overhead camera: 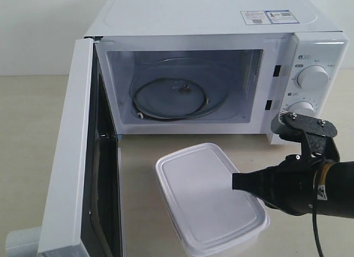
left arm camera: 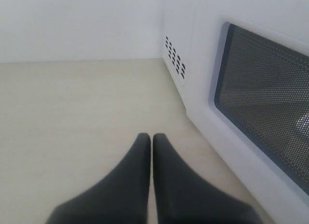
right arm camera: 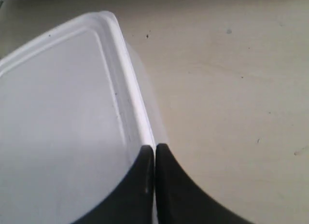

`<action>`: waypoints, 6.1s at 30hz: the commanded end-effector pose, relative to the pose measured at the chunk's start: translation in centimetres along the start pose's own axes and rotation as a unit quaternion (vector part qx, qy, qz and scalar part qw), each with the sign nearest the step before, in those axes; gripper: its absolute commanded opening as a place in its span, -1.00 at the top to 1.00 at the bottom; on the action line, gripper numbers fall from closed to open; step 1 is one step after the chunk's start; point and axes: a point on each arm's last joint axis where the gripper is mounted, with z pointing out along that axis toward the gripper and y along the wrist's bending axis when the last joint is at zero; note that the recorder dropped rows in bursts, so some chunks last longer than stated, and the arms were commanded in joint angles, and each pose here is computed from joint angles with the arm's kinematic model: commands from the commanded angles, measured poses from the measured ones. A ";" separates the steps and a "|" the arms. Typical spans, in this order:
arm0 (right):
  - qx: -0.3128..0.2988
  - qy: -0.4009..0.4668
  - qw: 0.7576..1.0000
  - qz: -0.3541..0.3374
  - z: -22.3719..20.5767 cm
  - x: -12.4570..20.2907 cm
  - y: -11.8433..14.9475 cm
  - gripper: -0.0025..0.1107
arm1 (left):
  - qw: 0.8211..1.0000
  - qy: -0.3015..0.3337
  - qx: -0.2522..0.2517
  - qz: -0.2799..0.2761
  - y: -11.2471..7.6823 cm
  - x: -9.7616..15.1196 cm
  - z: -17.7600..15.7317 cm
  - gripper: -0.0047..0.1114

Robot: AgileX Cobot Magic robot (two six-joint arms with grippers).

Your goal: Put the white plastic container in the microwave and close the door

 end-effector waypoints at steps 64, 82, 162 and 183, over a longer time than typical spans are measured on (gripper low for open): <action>-0.059 -0.276 0.934 -0.218 -3.6 2.1 -1.2 0.96 | 1.000 0.000 -0.001 0.001 0.0 0.1 0.0 0.85; -0.207 -0.133 0.953 0.175 0.3 4.3 -0.6 0.96 | 1.000 0.000 -0.001 0.001 0.0 0.1 0.0 0.85; -0.247 0.163 0.950 0.100 5.0 0.6 -2.4 0.08 | 1.000 0.000 -0.001 0.001 0.0 0.1 0.0 0.85; -0.269 0.150 0.946 0.103 4.9 0.3 -2.0 0.96 | 1.000 0.000 -0.001 0.001 0.0 0.1 0.0 0.85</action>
